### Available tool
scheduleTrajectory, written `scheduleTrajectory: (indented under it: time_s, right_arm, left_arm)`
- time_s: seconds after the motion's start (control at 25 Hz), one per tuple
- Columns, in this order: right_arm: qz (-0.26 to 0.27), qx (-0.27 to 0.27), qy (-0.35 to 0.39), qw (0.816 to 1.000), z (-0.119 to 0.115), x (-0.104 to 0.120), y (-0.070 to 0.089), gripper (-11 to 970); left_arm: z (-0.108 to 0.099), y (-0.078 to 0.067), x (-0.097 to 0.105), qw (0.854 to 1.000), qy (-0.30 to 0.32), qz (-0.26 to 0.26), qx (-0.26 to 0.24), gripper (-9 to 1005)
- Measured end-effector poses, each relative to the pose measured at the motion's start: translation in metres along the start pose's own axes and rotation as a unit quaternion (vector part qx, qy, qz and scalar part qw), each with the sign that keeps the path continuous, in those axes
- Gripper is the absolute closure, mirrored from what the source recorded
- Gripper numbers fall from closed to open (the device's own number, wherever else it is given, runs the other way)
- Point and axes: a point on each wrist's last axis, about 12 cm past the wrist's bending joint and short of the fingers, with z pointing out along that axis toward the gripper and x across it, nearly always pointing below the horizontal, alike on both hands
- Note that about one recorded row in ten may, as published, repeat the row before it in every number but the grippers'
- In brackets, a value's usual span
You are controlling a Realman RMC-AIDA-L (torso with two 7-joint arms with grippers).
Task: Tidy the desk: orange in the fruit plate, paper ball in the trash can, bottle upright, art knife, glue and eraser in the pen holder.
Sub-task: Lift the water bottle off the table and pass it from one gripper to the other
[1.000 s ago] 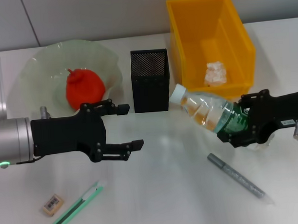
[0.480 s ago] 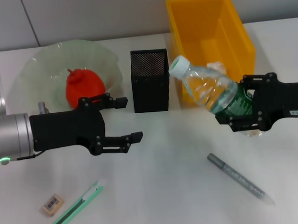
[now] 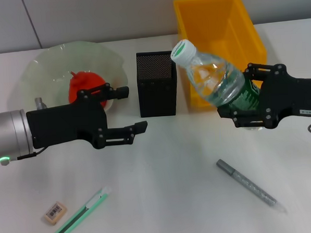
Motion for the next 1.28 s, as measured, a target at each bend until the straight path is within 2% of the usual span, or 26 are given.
scheduleTrajectory:
  time_s: [0.4,0.64,0.92,1.2,1.28]
  right_arm:
    - [-0.019,0.005,-0.072,0.997,-0.002,0.008,0.004,192]
    - [-0.019,0.007,-0.088,0.996,-0.003,0.014,0.004,192]
    - [-0.024,0.024,-0.125,0.992,-0.002,0.023,0.006,193]
    - [-0.02,0.028,-0.142,0.989,0.006,0.027,0.008,193]
    - [-0.019,0.028,-0.145,0.989,0.007,0.027,0.007,193]
  left_arm:
    - [-0.001,0.004,-0.003,0.999,-0.025,-0.01,-0.026,135]
    - [-0.002,0.007,-0.004,0.997,-0.053,-0.026,-0.049,135]
    - [-0.003,0.005,0.001,0.992,-0.093,-0.049,-0.068,135]
    - [-0.004,0.004,0.002,0.991,-0.097,-0.053,-0.07,135]
    - [-0.005,0.001,0.005,0.987,-0.12,-0.068,-0.079,135]
